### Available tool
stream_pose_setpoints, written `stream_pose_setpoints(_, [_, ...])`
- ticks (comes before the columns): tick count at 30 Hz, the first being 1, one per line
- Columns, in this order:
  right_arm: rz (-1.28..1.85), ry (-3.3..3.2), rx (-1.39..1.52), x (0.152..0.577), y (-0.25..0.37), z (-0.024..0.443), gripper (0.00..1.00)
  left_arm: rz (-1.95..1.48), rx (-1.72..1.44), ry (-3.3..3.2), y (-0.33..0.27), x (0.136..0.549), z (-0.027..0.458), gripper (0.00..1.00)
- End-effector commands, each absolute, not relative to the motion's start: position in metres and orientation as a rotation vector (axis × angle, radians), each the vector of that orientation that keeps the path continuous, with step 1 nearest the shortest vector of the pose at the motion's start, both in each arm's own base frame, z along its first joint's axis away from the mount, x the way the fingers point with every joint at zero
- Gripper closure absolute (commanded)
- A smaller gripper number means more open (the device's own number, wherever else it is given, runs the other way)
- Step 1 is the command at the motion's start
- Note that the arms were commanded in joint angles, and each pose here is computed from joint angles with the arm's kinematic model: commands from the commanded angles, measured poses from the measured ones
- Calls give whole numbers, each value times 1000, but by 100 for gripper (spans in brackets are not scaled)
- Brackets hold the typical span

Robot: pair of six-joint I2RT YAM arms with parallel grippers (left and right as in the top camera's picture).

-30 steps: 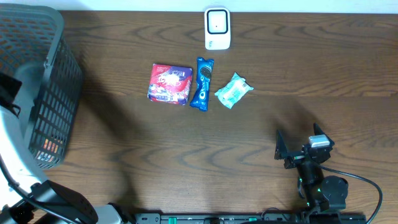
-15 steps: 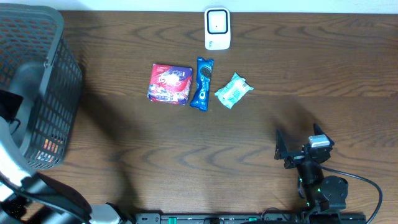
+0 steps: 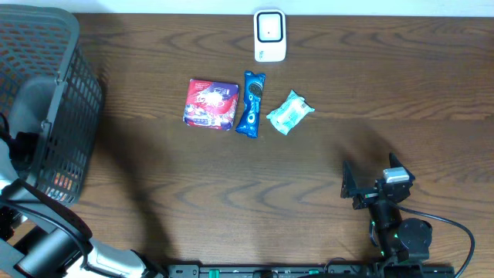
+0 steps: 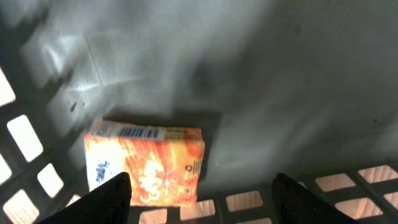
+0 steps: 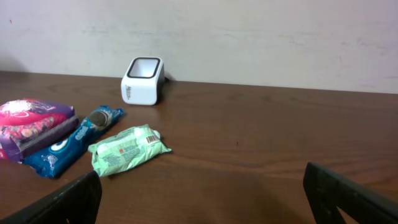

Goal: Scan the item barcode
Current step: 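Reach the left gripper into the basket and grasp the Kleenex pack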

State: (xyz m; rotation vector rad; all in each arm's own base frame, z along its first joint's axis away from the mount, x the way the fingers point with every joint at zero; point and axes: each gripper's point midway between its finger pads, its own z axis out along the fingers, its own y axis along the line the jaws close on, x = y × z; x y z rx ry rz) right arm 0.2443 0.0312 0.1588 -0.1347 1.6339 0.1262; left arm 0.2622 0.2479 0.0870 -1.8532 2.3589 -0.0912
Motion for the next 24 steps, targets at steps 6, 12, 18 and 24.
stream_pose_setpoints(6, [141, 1630, -156, 243, 36, 159, 1, -66, -2023, 2310, 238, 247, 71, 28])
stream_pose_setpoints(12, [141, 1630, -156, 243, 36, 159, 1, -56, -2060, 2334, 229, 235, 53, 28])
stream_pose_setpoints(18, [141, 1630, -156, 243, 36, 159, 1, -58, -2069, 2342, 224, 231, 41, 29])
stream_pose_setpoints(24, [141, 1630, -156, 243, 36, 159, 1, -41, -2043, 2314, 227, 232, 24, 53])
